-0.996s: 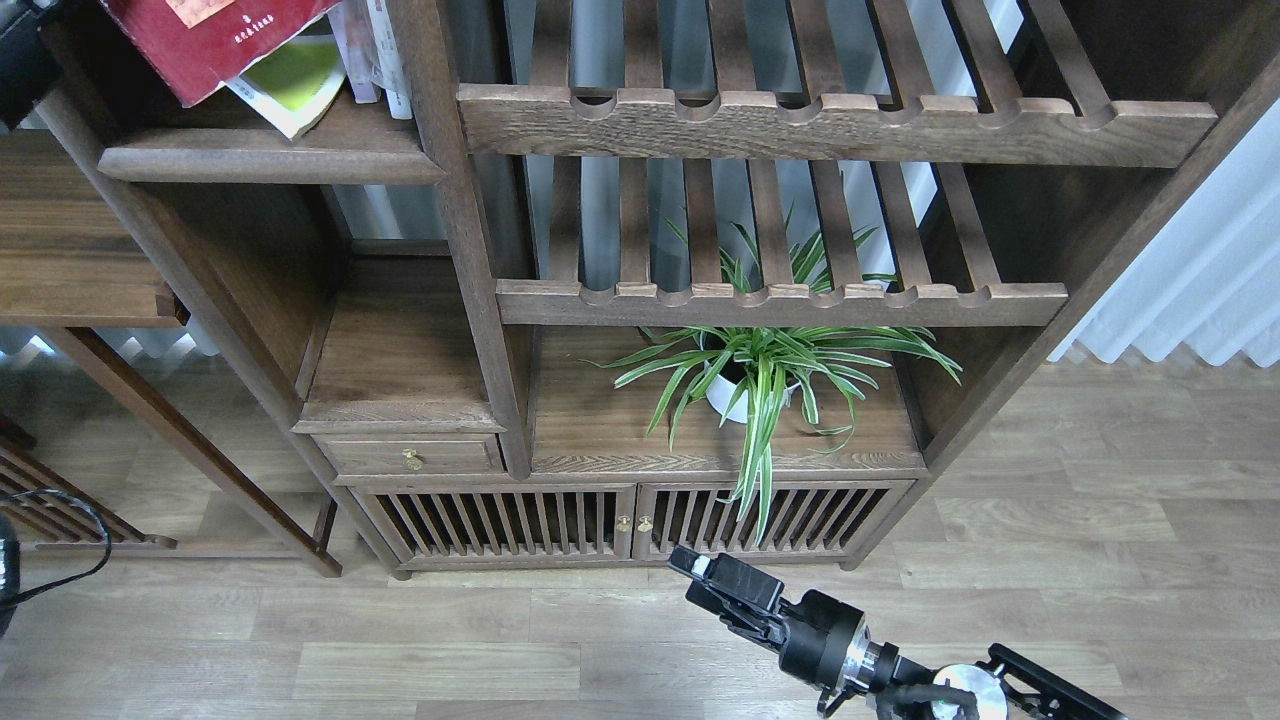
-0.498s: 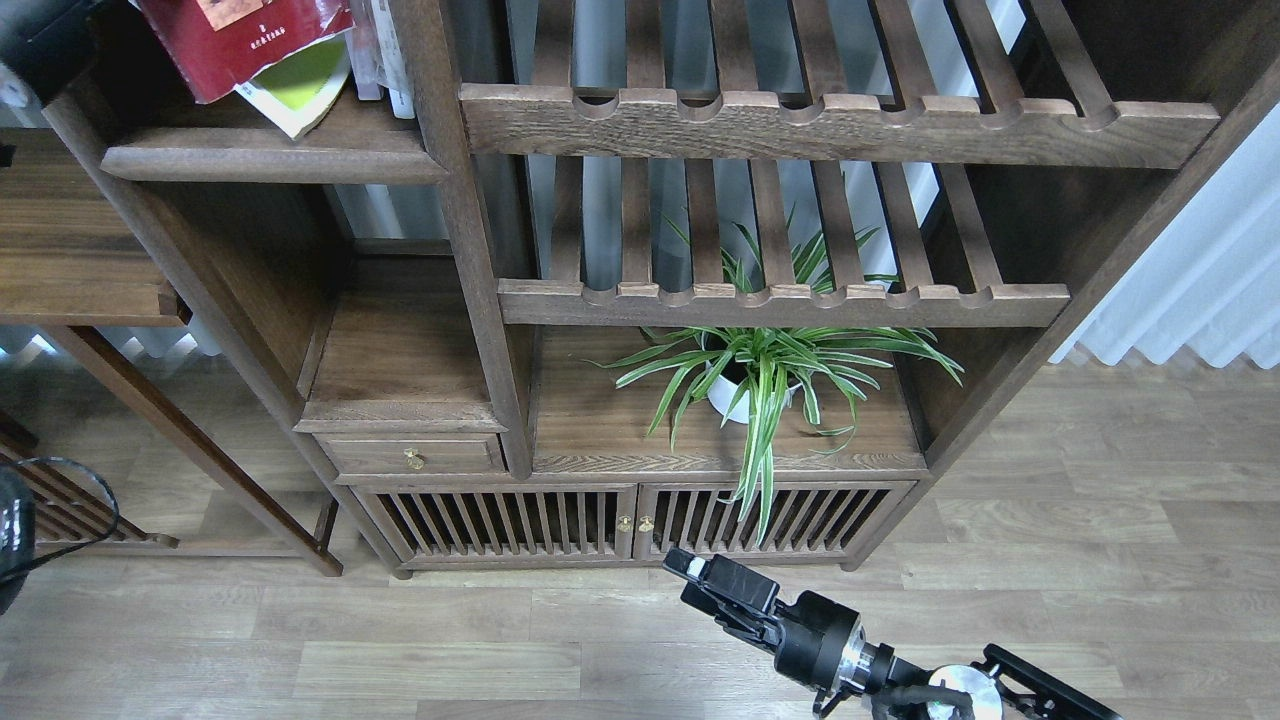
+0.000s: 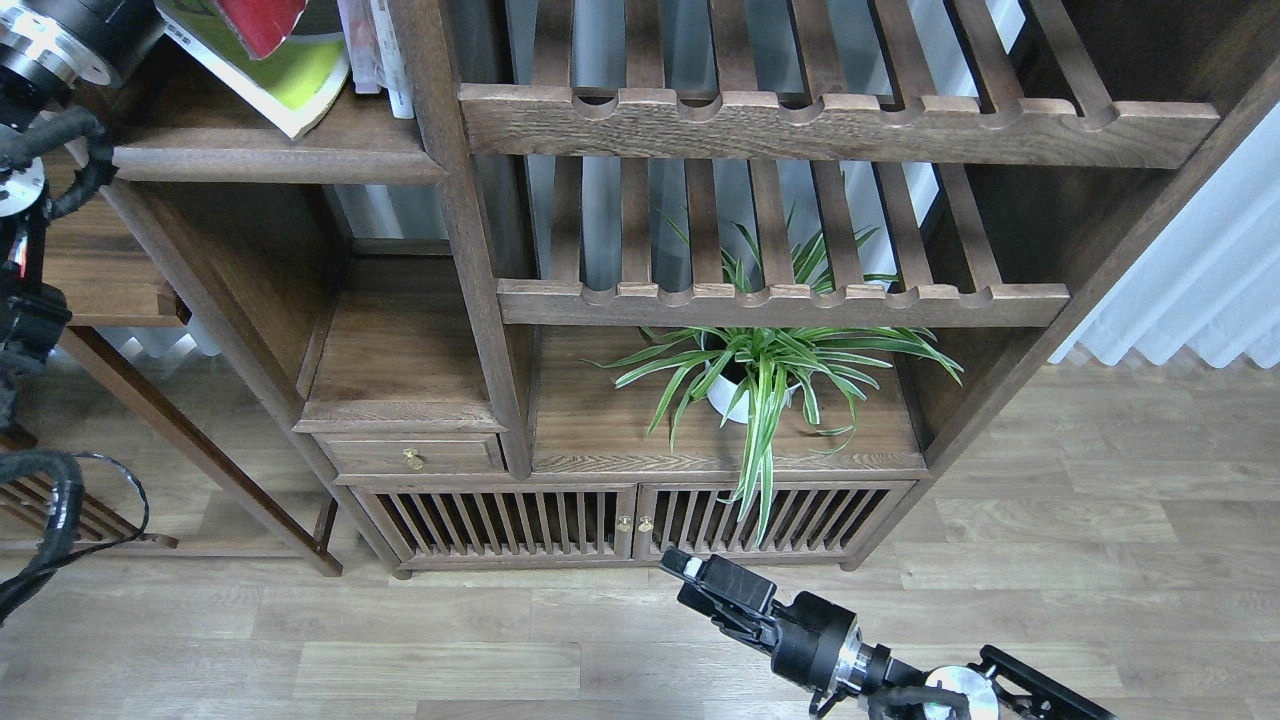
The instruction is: Organize books on shelf
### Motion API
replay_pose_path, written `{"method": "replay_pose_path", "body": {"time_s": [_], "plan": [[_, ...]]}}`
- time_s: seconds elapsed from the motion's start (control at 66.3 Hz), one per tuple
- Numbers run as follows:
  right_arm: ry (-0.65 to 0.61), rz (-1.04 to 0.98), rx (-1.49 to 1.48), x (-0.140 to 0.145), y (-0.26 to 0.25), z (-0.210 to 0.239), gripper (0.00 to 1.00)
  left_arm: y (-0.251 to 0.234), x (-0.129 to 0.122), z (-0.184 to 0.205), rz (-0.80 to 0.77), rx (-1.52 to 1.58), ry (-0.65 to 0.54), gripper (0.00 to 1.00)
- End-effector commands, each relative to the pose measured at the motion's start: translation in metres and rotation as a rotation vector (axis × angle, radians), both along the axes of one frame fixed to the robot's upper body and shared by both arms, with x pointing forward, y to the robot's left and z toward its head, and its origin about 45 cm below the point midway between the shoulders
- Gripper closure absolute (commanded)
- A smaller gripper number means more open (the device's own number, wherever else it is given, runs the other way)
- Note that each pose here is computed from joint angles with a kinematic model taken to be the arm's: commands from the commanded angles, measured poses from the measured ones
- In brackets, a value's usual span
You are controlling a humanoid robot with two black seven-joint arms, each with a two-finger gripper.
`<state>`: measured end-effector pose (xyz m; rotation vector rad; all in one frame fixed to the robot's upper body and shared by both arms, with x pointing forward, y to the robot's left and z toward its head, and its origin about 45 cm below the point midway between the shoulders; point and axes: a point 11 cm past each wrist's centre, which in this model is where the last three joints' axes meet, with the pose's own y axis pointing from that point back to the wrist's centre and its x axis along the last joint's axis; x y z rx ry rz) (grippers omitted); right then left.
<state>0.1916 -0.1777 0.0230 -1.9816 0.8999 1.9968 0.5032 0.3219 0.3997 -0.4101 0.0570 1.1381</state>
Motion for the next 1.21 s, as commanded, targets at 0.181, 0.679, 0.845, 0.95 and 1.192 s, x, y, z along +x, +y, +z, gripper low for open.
{"method": "replay_pose_path", "body": {"time_s": [0.181, 0.679, 0.845, 0.95, 1.192], "plan": [[0.002, -0.001, 0.002, -0.001, 0.0, 0.0, 0.01, -0.002, 0.001, -0.017, 0.003, -0.004, 0.023, 0.8], [0.008, -0.007, 0.004, -0.003, 0.0, -0.001, 0.01, 0.001, -0.001, -0.012, -0.007, -0.123, 0.001, 0.11], [0.008, -0.007, 0.004, -0.003, 0.0, -0.001, 0.01, 0.002, -0.011, -0.018, -0.031, -0.224, -0.01, 0.08], [0.012, -0.006, 0.011, -0.005, 0.003, -0.002, 0.01, -0.002, -0.029, -0.039, -0.063, -0.259, 0.001, 0.08], [0.014, -0.053, 0.034, -0.003, 0.007, -0.002, 0.01, -0.004, -0.071, -0.069, -0.095, -0.269, 0.005, 0.05]]}}
